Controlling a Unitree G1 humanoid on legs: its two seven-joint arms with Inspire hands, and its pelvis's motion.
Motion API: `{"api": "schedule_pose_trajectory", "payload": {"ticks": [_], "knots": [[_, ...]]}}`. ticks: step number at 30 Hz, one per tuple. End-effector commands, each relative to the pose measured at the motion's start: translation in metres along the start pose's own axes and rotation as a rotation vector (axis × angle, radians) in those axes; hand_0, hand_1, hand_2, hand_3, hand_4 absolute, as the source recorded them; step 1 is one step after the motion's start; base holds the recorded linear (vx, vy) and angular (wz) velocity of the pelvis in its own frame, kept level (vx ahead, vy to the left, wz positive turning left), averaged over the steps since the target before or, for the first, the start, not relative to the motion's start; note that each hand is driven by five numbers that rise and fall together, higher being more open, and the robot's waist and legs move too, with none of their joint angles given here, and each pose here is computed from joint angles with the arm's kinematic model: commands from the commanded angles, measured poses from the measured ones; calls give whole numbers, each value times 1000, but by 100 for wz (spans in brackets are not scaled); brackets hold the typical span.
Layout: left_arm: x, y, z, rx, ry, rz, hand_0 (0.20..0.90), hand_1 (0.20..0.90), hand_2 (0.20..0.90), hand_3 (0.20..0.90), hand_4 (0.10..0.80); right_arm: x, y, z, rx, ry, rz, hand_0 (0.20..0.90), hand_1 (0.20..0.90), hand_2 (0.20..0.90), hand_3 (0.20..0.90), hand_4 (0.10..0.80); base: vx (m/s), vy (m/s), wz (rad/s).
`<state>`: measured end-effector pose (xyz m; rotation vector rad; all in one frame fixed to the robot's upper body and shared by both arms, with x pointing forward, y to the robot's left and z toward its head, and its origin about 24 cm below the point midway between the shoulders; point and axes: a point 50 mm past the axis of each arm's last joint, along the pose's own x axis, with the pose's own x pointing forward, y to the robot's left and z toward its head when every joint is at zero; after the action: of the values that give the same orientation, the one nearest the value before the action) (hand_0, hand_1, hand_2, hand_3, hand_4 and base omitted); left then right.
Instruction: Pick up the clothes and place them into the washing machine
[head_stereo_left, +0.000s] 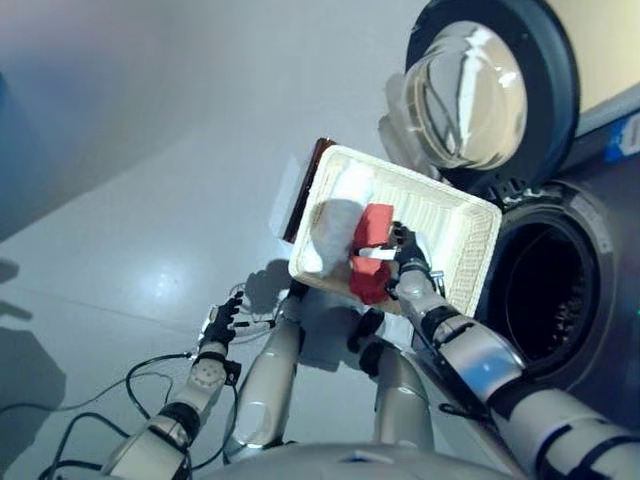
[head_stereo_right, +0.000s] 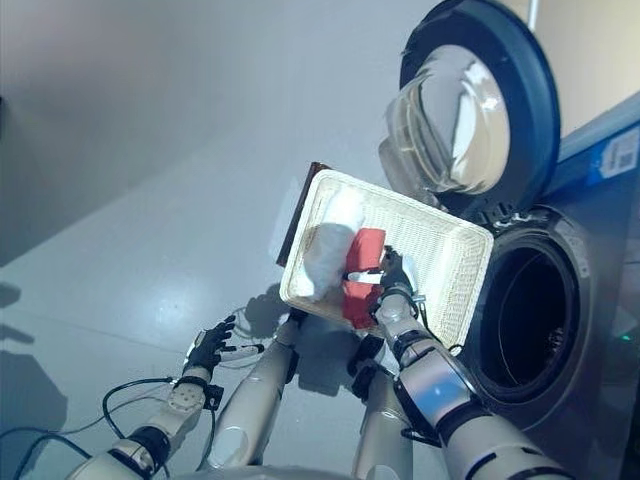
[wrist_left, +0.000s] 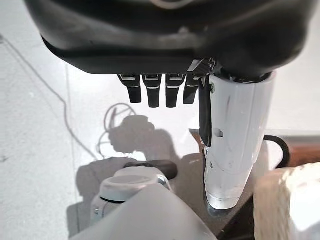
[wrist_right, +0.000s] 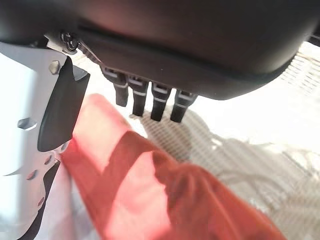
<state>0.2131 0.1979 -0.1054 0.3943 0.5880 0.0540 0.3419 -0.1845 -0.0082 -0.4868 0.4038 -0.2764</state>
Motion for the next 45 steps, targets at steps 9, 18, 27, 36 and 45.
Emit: {"api": "schedule_pose_trajectory", "payload": {"ticks": [9, 18, 27, 36, 45], "knots": [[9, 23, 31, 6, -149, 92, 900, 900, 900, 900, 800, 17, -43, 50, -74, -117, -228, 900, 900, 900, 900, 800, -6, -2, 16], [10, 14, 46, 1, -206, 70, 900, 900, 900, 900, 800, 18, -56, 41, -208, -66, -323, 900, 900, 900, 900, 800, 2, 11, 15], [9, 4, 46, 10, -207, 56, 900, 900, 900, 900, 800, 11, -38, 27, -487, -131, -281, 900, 900, 900, 900, 800, -23, 26, 0], [7, -6, 46, 6, -213, 16, 900, 900, 900, 900, 800, 10, -36, 15, -557, -123, -262, 200, 200, 200, 200, 300, -1, 0, -1], [5, -11, 40, 12, -191, 15, 900, 900, 900, 900, 800, 5, -32, -3, -561, -87, -246, 200, 200, 200, 200, 300, 2, 6, 2]]}}
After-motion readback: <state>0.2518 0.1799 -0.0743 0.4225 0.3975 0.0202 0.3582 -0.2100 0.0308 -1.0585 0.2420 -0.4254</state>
